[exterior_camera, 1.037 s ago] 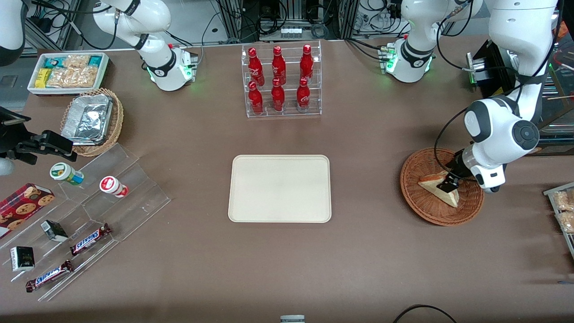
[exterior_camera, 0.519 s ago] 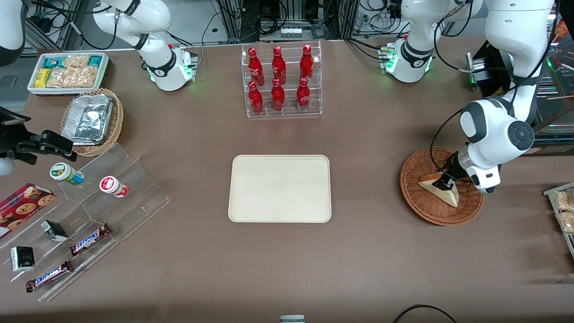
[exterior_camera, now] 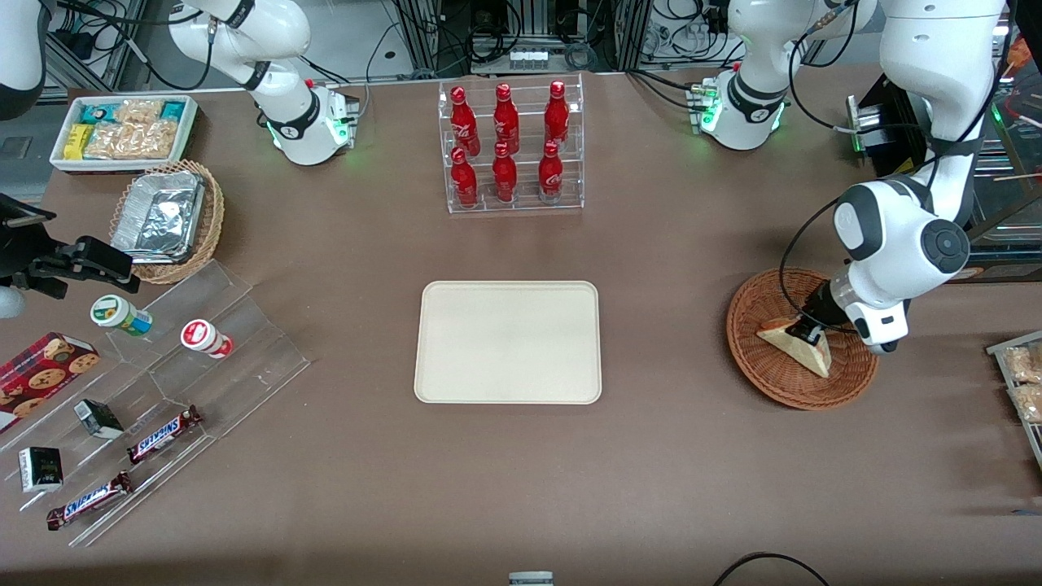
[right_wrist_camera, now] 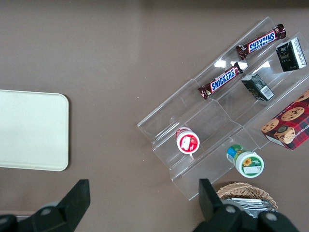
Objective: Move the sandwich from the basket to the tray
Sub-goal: 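Lift the sandwich out of the basket and carry it toward the tray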
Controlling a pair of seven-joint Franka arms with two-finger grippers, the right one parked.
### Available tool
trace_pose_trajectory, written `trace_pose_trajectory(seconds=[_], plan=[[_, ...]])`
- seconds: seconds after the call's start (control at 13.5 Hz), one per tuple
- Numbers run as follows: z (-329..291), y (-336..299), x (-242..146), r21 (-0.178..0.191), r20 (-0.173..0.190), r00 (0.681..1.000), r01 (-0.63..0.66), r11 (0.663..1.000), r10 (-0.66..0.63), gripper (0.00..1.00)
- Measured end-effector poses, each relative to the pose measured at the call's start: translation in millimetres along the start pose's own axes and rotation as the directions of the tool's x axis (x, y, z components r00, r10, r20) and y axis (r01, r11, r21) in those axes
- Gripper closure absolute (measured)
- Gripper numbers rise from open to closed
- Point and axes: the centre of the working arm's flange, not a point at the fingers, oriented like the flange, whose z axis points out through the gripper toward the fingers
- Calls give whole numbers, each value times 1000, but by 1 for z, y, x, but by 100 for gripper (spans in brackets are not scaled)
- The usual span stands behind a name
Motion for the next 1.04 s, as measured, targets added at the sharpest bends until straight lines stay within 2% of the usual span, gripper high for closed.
trace_pose_trajectory(seconds=[0.07,0.3,0.37,0.59,0.81,1.04], plan=[[-9,5,-8,18,7,1000,-28,999,28,74],[-60,14,-27,115,31,993,-119,986,116,74],[-79,17,-34,130,35,990,-140,982,136,74],[-122,34,-73,158,31,976,-218,963,216,74],[-133,72,-154,171,-7,949,-310,935,316,74],[-133,96,-232,169,-20,902,-422,891,432,74]])
